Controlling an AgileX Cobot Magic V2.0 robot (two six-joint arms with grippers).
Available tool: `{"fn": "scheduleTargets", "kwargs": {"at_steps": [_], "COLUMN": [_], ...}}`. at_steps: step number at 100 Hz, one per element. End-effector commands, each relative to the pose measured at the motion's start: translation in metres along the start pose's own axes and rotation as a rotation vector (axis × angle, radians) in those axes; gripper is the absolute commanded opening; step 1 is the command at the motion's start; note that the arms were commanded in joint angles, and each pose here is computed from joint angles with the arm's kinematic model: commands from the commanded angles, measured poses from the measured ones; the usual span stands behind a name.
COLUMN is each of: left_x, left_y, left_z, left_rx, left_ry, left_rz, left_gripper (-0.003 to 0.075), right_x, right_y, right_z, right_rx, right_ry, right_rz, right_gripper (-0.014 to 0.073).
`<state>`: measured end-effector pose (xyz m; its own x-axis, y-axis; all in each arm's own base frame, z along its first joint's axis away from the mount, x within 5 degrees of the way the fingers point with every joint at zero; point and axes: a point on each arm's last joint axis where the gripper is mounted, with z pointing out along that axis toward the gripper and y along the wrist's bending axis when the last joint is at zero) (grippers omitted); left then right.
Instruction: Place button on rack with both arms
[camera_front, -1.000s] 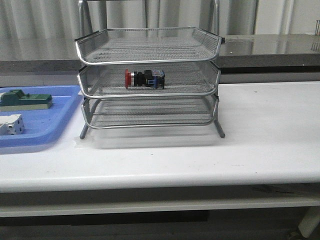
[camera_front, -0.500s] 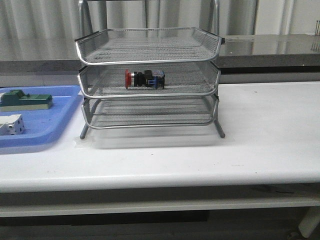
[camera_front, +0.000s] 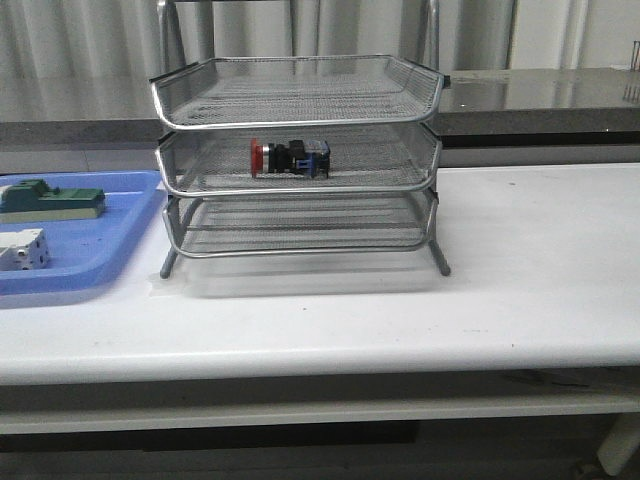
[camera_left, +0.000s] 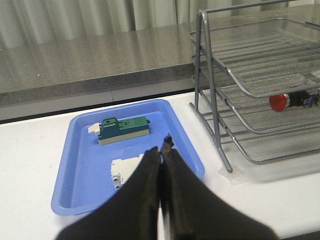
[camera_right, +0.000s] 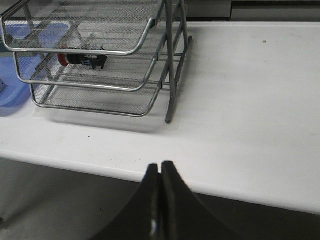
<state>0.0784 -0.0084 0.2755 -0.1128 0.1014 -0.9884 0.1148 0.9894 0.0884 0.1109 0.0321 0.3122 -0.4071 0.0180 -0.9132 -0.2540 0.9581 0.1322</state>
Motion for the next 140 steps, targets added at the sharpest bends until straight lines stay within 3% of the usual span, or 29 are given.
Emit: {"fn": "scheduleTargets", "kwargs": {"at_steps": [1, 26, 54, 99, 140], "left_x": [-0.016, -0.016, -0.016, -0.016, -0.016], "left_y": [0.002, 0.002, 0.002, 0.002, 0.002], "left_z": [-0.002, -0.002, -0.002, -0.002, -0.002], "left_rx": [-0.014, -0.014, -0.014, -0.014, -0.014], "left_ry": [-0.106, -0.106, -0.106, -0.106, -0.106], "left_rz": [-0.02, -0.02, -0.02, -0.02, -0.02], "left_gripper": [-0.0021, -0.0021, -0.0021, -0.0021, -0.0021], "right_x": [-0.014, -0.014, -0.009, 0.062, 0.093], "right_y": [0.0, -0.001, -0.005, -0.016, -0.019], "right_z": [-0.004, -0.006, -0.027, -0.033, -0.036], "right_rx": [0.014, 0.019, 0.084, 0.135, 0.161], "right_ry": [-0.092, -0.1, -0.208, -0.404, -0.486], "right_rz": [-0.013, -0.026, -0.059, -0.051, -0.052], "right_gripper": [-0.006, -0.006, -0.006, -0.006, -0.006]}}
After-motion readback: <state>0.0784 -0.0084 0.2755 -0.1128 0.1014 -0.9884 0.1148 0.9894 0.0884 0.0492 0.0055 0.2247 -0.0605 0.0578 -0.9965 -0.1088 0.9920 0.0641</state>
